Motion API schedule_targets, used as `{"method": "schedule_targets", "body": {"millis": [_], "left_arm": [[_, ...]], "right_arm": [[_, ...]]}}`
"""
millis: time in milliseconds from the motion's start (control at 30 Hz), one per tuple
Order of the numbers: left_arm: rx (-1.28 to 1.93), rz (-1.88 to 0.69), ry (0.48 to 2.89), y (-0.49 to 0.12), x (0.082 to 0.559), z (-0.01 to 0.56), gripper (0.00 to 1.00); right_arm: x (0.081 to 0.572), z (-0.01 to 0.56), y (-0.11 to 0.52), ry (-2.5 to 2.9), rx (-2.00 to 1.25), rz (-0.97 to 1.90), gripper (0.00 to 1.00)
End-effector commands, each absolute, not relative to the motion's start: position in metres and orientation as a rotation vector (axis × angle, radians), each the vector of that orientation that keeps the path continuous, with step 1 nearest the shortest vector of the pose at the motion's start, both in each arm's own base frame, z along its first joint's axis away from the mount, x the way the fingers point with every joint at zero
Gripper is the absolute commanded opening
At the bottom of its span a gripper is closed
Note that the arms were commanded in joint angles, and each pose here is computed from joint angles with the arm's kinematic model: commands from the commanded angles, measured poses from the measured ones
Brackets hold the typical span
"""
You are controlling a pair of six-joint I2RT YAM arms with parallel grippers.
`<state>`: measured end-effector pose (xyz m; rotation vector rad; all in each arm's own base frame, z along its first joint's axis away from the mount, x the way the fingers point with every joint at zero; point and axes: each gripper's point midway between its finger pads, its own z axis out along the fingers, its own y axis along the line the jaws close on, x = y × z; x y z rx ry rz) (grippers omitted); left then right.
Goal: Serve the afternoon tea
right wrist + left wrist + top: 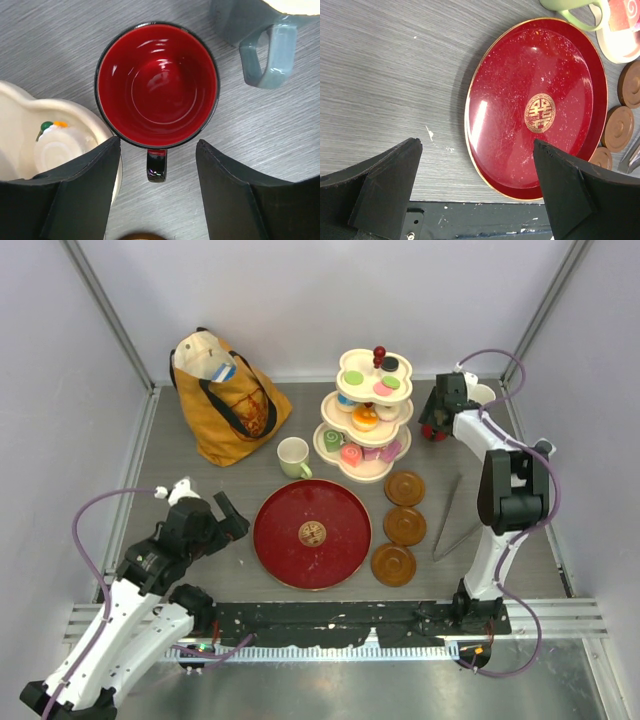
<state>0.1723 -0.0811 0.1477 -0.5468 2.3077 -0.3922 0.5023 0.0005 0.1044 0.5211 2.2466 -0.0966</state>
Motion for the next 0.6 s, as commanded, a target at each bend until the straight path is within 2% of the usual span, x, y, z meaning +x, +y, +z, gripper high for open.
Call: {"method": "schedule_targets", "body": {"millis": [0, 133, 167, 233, 267, 300, 333, 400, 467, 567], "left_arm": [[-0.54, -0.384, 2.229, -0.077, 0.185, 0.169, 1.0], [-0.548, -0.378, 2.233, -0.076, 0.184, 0.167, 1.0], [-0.55, -0.379, 2.233, -0.076, 0.183, 0.167, 1.0], [-0.552, -0.375, 2.236, -0.075, 0.182, 0.167, 1.0], [-0.554, -0.374, 2.24, -0.075, 0.18, 0.167, 1.0], [-0.557, -0.373, 2.237, -0.074, 0.18, 0.168, 1.0], [-0.562, -0.375, 2.231, -0.073, 0.179, 0.169, 1.0], [-0.569, -0.369, 2.229, -0.071, 0.176, 0.169, 1.0], [-0.578, -0.37, 2.225, -0.069, 0.174, 0.17, 1.0], [-0.583, -0.382, 2.211, -0.068, 0.172, 0.171, 1.0]], "right_arm": [[0.514, 0.107, -0.013, 2.227, 0.587, -0.179, 0.65], [0.518, 0.101, -0.014, 2.244, 0.591, -0.191, 0.6], [0.518, 0.099, -0.014, 2.251, 0.587, -0.195, 0.54], [0.52, 0.1, -0.014, 2.249, 0.581, -0.199, 0.48], [0.521, 0.101, -0.014, 2.246, 0.578, -0.198, 0.39], [0.521, 0.103, -0.014, 2.246, 0.574, -0.199, 0.35], [0.521, 0.104, -0.016, 2.243, 0.577, -0.208, 0.25], [0.519, 0.109, -0.018, 2.235, 0.582, -0.221, 0.14], [0.513, 0.116, -0.018, 2.226, 0.582, -0.217, 0.08], [0.498, 0.136, -0.016, 2.195, 0.548, -0.201, 0.06]]}}
